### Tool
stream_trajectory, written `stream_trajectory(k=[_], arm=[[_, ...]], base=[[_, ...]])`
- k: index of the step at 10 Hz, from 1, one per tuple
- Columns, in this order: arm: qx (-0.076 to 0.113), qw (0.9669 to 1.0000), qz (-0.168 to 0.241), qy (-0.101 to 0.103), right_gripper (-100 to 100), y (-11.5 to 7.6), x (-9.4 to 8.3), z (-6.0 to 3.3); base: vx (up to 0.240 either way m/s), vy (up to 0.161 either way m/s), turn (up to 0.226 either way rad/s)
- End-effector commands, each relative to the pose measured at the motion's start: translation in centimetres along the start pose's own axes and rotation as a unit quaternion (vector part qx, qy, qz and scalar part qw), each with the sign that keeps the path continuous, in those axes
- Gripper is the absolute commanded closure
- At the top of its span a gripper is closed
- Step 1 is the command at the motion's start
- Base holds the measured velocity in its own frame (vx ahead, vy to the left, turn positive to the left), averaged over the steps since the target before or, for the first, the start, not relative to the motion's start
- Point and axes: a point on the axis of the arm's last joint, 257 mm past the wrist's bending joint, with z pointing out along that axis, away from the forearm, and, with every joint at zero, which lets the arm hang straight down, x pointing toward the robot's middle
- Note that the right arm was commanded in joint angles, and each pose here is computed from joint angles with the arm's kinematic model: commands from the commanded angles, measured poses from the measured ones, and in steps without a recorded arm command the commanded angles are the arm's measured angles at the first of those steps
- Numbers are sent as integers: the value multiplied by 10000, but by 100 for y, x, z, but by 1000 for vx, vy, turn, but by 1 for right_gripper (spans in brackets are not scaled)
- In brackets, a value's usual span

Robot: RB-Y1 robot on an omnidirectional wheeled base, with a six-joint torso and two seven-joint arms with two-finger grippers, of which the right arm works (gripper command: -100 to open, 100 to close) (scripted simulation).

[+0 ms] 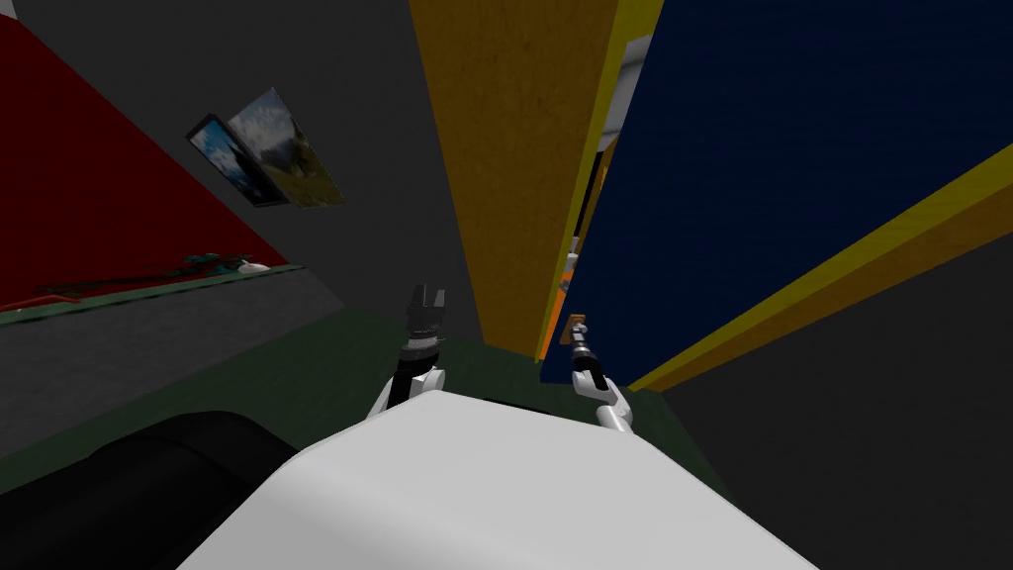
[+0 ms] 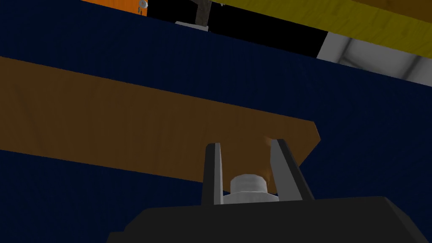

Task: Pull the door open

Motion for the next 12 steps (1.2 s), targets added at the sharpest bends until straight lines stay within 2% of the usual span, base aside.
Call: stream_trajectory(k=[1, 2, 3, 4, 6, 7, 8, 9, 10, 12], arm=[[-44, 9990, 447, -78, 100, 32, -61, -15], [-44, 9985, 536, -78, 100, 32, -61, -15], [-52, 9963, 848, -97, 100, 42, -55, -29], [-53, 9960, 890, -97, 100, 42, -55, -29], [-69, 9885, 1504, -130, 100, 62, -41, -57], [-70, 9871, 1597, -130, 100, 62, -41, -57], [-79, 9814, 1911, -144, 100, 72, -32, -71], [-81, 9791, 2030, -103, -100, 94, 27, -61], [-86, 9761, 2170, -109, -100, 96, 22, -58], [-98, 9664, 2566, -128, -100, 104, 10, -49]], base=[[-33, -50, 107], [-26, -42, 47], [-29, -38, 64], [-25, -32, 32], [-33, -38, 85], [-21, -48, 53], [-21, -44, 69], [-50, -26, 103], [-67, -8, 69], [-76, -26, 46]])
